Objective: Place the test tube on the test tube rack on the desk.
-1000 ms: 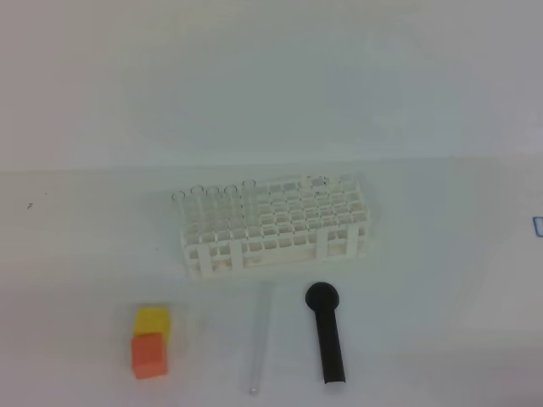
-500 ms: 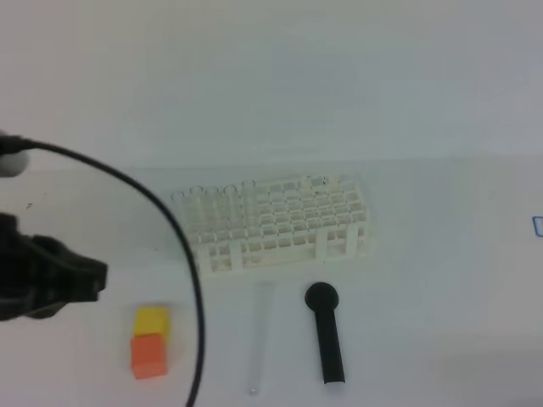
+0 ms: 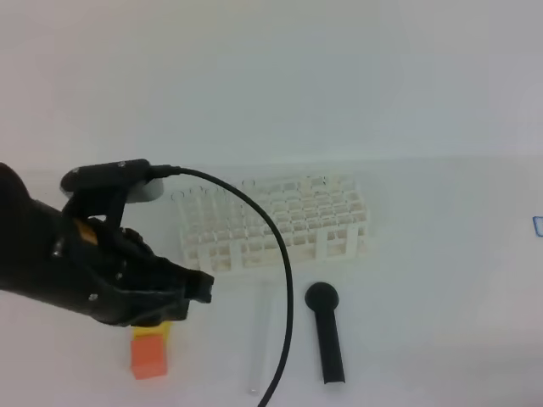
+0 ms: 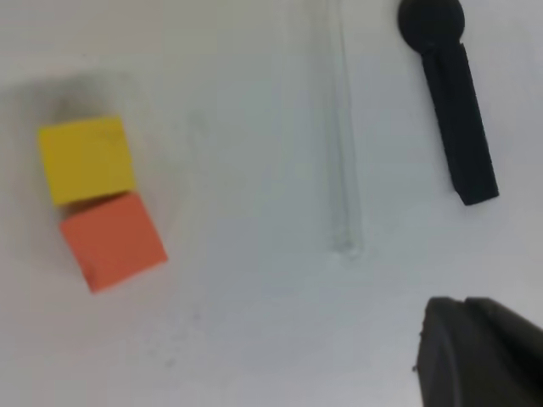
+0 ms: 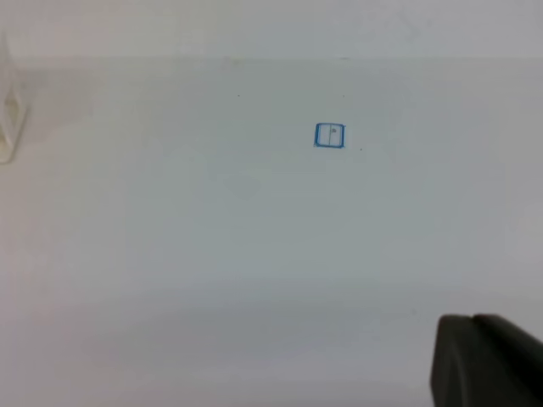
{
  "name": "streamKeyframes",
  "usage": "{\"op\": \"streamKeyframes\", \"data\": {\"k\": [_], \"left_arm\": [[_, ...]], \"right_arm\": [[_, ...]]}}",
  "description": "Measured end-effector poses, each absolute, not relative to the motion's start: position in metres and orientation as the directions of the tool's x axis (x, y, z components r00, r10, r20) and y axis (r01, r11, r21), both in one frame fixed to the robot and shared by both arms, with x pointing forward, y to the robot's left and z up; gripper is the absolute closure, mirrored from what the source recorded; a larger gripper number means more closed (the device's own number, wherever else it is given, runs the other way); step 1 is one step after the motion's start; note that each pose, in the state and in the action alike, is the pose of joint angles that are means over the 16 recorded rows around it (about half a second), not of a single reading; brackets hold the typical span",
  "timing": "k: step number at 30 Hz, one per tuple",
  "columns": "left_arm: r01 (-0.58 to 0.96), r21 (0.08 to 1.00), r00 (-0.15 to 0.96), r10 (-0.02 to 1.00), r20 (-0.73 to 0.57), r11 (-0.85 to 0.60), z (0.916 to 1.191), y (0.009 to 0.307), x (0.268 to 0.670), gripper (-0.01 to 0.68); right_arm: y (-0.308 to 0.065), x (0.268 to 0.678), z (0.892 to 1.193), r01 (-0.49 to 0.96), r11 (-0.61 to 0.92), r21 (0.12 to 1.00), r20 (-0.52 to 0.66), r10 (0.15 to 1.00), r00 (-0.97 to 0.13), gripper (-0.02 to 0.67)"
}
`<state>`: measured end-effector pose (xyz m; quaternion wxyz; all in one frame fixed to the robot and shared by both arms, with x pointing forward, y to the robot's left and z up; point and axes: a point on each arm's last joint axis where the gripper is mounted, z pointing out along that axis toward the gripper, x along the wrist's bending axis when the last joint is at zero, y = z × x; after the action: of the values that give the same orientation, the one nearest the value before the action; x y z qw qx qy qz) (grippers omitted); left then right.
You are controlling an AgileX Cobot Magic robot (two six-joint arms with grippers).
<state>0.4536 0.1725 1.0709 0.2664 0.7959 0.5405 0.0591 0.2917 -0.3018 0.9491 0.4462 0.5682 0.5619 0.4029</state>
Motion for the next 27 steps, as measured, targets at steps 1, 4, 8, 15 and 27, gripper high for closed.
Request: {"op": "streamKeyframes", "data": {"k": [1,4,8,15,27], "left_arm": [[0.840,0.472,0.399,0.895,-0.199,-0.270,1.068,0.171,0.454,0.673],[0.865,0.426,0.381,0.900,-0.212,-0.266,1.060,0.166,0.455,0.662],[0.882,0.380,0.377,0.900,-0.217,-0.278,1.049,0.157,0.457,0.616],[0.891,0.346,0.377,0.903,-0.207,-0.293,1.027,0.140,0.466,0.452],[0.910,0.311,0.340,0.922,-0.184,-0.273,0.980,0.116,0.500,0.257]], "right_arm": [[-0.302,0.292,0.949,0.277,0.029,0.961,-0.042,0.998,0.044,0.650],[-0.301,0.292,0.951,0.254,0.003,0.967,-0.015,0.999,0.045,0.650],[-0.300,0.294,0.958,0.175,-0.075,0.982,0.068,0.997,0.044,0.650],[-0.301,0.295,0.977,-0.054,-0.237,0.970,0.239,0.971,0.032,0.650],[-0.302,0.294,0.986,-0.116,-0.359,0.926,0.363,0.932,0.015,0.650]]}}
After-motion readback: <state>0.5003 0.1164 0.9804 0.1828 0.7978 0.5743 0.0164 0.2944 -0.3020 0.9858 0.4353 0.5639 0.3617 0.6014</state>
